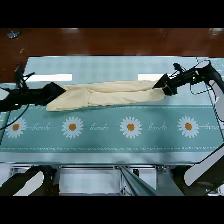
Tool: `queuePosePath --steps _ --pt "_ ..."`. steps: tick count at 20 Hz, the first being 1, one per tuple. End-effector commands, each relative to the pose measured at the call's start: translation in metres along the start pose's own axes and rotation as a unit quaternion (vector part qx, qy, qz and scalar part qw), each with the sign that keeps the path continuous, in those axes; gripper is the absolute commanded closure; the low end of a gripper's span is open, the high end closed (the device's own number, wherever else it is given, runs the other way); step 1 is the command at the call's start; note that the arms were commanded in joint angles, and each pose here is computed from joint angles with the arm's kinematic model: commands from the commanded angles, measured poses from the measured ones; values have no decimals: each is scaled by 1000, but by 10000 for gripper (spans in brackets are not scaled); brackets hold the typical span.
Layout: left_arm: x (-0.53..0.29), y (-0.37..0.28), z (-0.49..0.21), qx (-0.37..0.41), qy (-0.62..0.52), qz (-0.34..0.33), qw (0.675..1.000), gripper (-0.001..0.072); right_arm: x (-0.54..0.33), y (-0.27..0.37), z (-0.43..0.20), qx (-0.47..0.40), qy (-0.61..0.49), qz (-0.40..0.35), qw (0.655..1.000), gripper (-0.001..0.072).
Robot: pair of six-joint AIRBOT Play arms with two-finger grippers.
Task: Fold the shirts.
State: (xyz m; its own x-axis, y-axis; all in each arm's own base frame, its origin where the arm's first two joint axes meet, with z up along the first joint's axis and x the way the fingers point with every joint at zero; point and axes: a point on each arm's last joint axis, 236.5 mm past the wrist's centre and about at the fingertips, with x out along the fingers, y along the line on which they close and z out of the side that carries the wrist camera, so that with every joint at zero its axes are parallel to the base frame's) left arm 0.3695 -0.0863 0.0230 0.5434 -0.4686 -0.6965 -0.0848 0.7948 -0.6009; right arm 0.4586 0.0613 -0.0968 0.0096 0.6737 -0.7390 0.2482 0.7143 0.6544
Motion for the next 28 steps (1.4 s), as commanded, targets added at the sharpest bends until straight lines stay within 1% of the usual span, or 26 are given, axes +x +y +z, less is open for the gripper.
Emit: queuePosePath --steps 1,2,5,8,10,13,16,19,22,23,24,26,28 --pt "28 -41 -21 14 25 -40 999 221 3 24 -8 -21 23 14 999 687" --pt "36 -52 -24 15 37 -53 998 673 -9 27 -11 -33 22 7 999 694" --pt "55 -106 -27 100 53 -107 988 678 -67 23 -19 -66 -25 -73 995 694" --pt "90 -168 -32 180 58 -135 973 679 -119 42 -43 -95 -94 -98 986 694" --pt "127 -201 -50 207 78 -138 965 680 -139 54 -74 -127 -120 -116 978 694" --pt "184 -238 -106 218 150 -138 954 680 -155 70 -116 -153 -152 -126 968 694" --pt "226 -268 -174 190 226 -141 945 680 -165 80 -139 -163 -175 -126 963 694" --pt "248 -288 -230 169 274 -139 936 680 -175 96 -147 -172 -198 -113 958 694" --pt "244 -311 -276 157 328 -165 917 679 -174 107 -150 -176 -200 -92 959 693" --pt "240 -316 -277 159 331 -171 914 679 -174 109 -150 -177 -200 -87 960 694" --pt "238 -317 -263 162 325 -173 916 679 -174 110 -151 -177 -200 -85 960 693" --pt "230 -312 -210 148 310 -176 923 679 -173 116 -152 -178 -199 -72 961 693" --pt "212 -290 -138 124 288 -170 934 679 -166 125 -154 -190 -193 -67 960 694"
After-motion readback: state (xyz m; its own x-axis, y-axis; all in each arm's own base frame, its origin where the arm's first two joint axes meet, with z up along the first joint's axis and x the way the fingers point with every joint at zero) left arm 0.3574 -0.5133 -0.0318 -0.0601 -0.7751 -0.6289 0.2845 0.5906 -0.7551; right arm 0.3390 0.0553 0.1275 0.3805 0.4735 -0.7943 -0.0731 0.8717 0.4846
